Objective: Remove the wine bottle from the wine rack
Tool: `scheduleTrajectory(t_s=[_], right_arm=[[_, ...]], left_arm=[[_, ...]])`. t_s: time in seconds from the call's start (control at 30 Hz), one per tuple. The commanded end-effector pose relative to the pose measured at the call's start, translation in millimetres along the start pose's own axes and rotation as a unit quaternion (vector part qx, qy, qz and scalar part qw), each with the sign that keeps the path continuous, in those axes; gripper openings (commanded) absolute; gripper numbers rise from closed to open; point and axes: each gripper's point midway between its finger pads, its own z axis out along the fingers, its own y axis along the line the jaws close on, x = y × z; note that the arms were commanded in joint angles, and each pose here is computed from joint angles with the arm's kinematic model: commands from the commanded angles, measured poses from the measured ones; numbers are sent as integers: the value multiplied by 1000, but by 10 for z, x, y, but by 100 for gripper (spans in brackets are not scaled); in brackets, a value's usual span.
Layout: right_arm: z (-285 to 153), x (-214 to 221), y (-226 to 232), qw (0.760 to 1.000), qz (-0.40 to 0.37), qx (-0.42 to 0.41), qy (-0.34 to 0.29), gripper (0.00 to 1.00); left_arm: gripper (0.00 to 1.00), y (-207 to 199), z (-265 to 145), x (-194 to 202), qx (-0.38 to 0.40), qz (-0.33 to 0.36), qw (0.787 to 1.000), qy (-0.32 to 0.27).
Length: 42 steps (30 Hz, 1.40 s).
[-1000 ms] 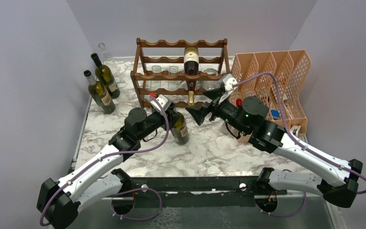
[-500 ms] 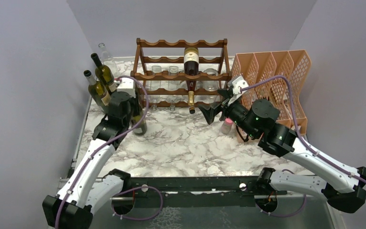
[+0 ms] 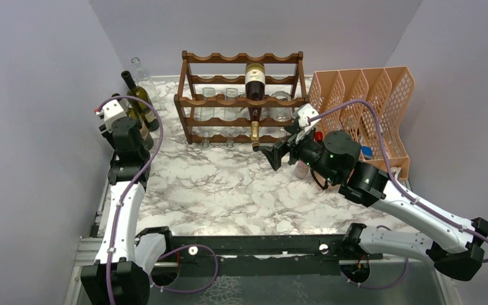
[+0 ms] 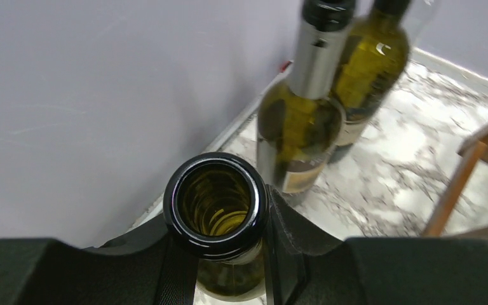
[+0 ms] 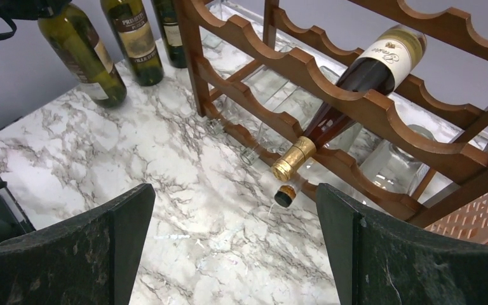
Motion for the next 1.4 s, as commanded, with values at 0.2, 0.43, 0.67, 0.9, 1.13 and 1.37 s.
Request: scheduleTrajectory(t_s=[0.2,0.43,0.67,0.9,1.13,1.37], right_arm=[[-2,25,71,1000,0,-18,5,100],[33,106,87,1000,-1,-20,11,100],[111,166,135,999,-1,-28,22,100],[161,191,188,999,5,-38,28,100],[223,394,215,997,2,-39,60,100],[280,794,254,994,12,-40,97,100]], left_arm=[[0,243,324,-385,-56,-89,992,-70],[0,216,459,-340,-55,-83,993,-66],[9,192,486,-208,-44,-51,996,-59],[79,140,477,-152,-26,-40,998,-50],[99,98,294,-366,-10,-41,998,-42],[99,58,-94,-522,16,-30,999,-33]])
